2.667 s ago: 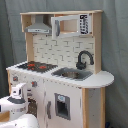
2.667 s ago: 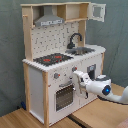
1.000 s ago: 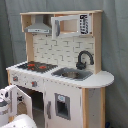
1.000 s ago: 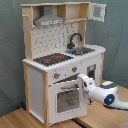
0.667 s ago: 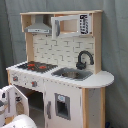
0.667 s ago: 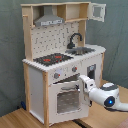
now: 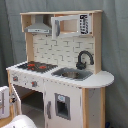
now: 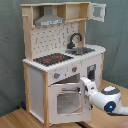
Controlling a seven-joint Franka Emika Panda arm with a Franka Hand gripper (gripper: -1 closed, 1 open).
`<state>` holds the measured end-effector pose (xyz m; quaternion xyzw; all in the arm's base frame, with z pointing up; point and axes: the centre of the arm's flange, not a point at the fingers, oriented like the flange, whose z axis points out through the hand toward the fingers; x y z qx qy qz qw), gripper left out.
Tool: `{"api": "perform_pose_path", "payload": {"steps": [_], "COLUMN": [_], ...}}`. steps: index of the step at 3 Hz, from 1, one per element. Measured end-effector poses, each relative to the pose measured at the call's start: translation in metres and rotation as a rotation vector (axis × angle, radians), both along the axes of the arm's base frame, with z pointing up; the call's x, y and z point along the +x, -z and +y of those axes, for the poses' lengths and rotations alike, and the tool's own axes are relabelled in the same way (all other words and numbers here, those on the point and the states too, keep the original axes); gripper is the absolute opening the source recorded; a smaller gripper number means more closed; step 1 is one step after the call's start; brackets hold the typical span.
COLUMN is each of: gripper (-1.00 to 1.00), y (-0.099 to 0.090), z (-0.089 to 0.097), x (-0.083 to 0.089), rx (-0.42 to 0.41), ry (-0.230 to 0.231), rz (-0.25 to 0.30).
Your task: Play with the kitchen
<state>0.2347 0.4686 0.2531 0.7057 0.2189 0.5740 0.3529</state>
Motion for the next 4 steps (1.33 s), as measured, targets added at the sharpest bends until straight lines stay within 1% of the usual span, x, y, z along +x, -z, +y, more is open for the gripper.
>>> {"api": "perform_pose_path", "payload": {"steps": [2, 3, 4], "gripper": [-1.00, -1.00, 1.00], "y": [0.002, 0.008, 0.011], "z": [0.028, 0.032, 0.030], "x": [-0.022, -0.027, -0.028], "rx": [0.003, -0.056, -0.061], "ry": [0.062, 0.089, 0.095], "rz": [-0.019, -0.048, -0.045]}}
